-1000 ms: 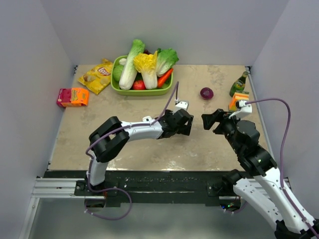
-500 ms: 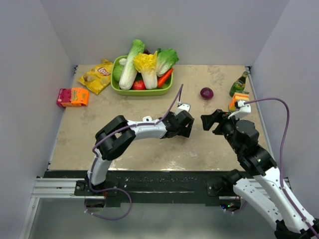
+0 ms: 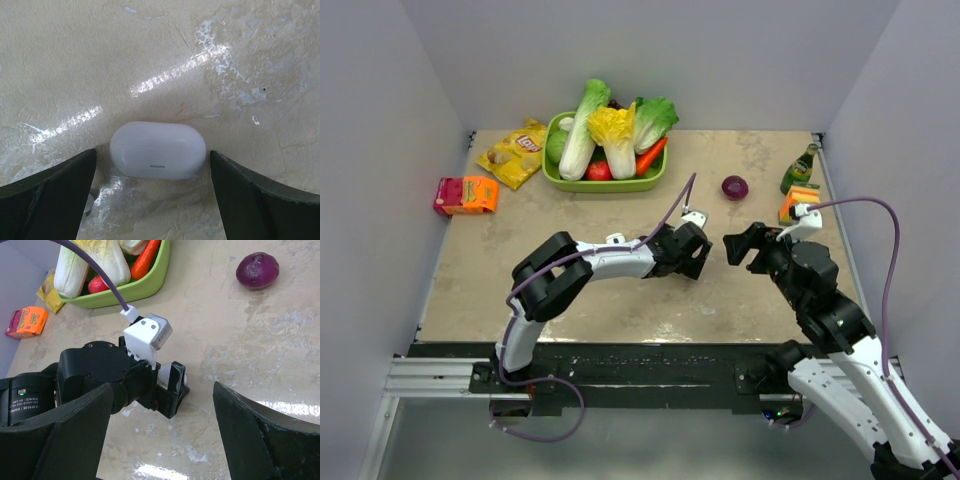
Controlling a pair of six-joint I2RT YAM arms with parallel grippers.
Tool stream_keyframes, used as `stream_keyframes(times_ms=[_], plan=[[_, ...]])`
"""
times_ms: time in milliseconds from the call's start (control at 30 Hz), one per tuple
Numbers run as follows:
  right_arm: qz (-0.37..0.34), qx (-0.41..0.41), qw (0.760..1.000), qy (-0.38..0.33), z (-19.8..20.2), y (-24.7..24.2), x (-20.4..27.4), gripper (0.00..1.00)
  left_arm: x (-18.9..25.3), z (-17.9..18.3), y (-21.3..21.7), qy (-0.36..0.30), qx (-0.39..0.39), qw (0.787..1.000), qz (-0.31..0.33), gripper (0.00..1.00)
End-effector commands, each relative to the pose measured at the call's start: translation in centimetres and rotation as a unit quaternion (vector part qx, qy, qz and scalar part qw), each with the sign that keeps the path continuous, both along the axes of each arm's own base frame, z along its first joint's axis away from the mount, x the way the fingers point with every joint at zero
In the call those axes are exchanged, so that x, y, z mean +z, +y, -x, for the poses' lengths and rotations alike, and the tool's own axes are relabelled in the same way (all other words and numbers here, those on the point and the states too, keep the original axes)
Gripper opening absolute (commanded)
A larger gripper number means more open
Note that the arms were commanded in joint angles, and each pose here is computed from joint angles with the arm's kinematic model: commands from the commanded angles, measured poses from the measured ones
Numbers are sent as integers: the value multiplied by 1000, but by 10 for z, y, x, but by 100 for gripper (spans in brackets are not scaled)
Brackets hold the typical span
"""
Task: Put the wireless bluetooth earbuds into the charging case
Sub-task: Pick up the charging case at the center of the board.
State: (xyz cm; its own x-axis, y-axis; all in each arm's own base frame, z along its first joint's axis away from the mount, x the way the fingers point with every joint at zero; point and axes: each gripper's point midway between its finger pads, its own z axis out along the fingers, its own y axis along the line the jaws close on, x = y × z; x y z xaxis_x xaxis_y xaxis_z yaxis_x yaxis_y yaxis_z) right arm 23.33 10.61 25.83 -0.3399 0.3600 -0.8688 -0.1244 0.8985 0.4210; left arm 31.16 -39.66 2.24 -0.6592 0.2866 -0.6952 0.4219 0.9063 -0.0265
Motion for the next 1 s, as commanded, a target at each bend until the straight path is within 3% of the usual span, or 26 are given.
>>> stream_keyframes(times_ms=[0, 400, 967], plan=[[-11, 4, 1000, -13, 3, 0, 11, 84, 3, 6, 6, 2, -47, 999, -25, 100], [-11, 0, 1000, -9, 3, -1, 8, 85, -13, 6, 14, 19, -54, 997, -41, 87], [-7, -3, 1000, -1, 2, -1, -3, 85, -23, 1, 27, 12, -29, 997, -73, 88]])
